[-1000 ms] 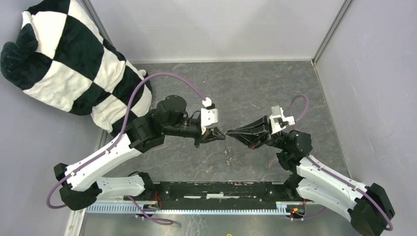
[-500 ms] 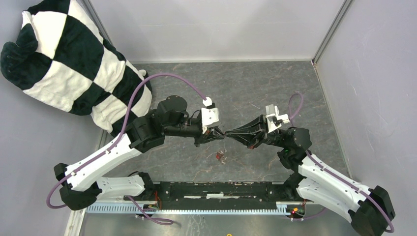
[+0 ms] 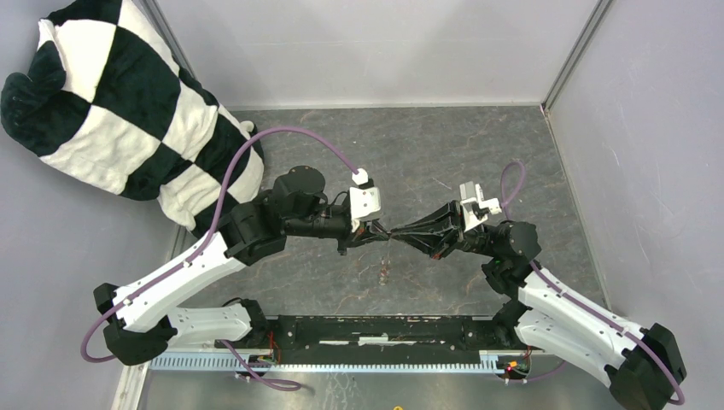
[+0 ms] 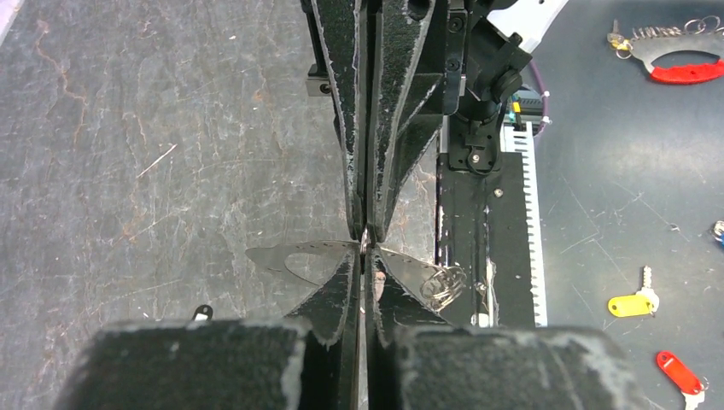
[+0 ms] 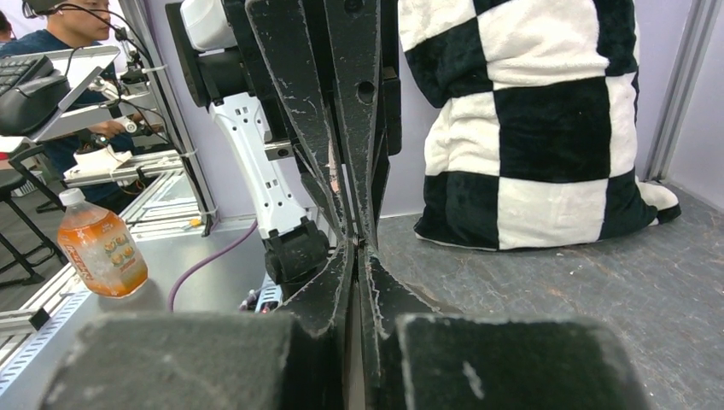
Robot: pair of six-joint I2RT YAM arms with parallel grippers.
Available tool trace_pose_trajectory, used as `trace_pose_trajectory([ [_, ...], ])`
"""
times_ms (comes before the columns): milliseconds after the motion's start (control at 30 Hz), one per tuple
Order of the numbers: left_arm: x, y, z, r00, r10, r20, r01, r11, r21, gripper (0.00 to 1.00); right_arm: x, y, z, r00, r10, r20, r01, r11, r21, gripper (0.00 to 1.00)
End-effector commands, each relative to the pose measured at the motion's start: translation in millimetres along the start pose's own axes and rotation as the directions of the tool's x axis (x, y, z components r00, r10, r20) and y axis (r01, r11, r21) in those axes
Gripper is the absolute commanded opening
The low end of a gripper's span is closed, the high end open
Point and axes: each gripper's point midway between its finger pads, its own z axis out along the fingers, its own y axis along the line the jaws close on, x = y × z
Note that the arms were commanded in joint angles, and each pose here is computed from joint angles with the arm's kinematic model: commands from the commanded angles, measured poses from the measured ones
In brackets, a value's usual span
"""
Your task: Put the keys on the keyring
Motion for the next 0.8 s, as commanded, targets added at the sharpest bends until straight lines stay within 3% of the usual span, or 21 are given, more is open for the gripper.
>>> trace_pose_trajectory([
  [0,-7.2,6.5,-0.2,0.999,0.034,0.017,-0.033,0.999,-0.026,0.02,-9.2,1.6,3.3,0.998,-0.051,-0.02,0.051,0.999,-0.003,0.2],
  [100,-5.9,8.4,-0.7,0.999,0.048,-0.008,-0.048,0.999,-0.025,0.02,-6.6,-5.0,7.6,0.984,-0.109,-0.142,0.109,0.994,-0.005,0.47],
  [167,-4.3,8.0,-0.5,0.998,0.057,-0.028,-0.057,0.998,-0.016,0.02,1.0,-14.5,9.9,0.955,-0.129,-0.266,0.133,0.991,-0.005,0.55],
  [267,-3.6,6.0,-1.6,0.997,0.073,-0.04,-0.073,0.997,0.001,0.02,15.1,-21.1,8.5,0.904,-0.125,-0.408,0.123,0.992,-0.032,0.55],
  [533,1.6,6.7,-7.5,0.989,0.123,-0.084,-0.123,0.992,0.01,0.02,7.6,-25.2,6.7,0.826,-0.173,-0.537,0.157,0.985,-0.075,0.48],
  [767,4.1,9.2,-6.5,0.983,0.148,-0.111,-0.147,0.989,0.017,0.02,8.3,-17.7,12.7,0.841,-0.136,-0.524,0.092,0.99,-0.11,0.42],
])
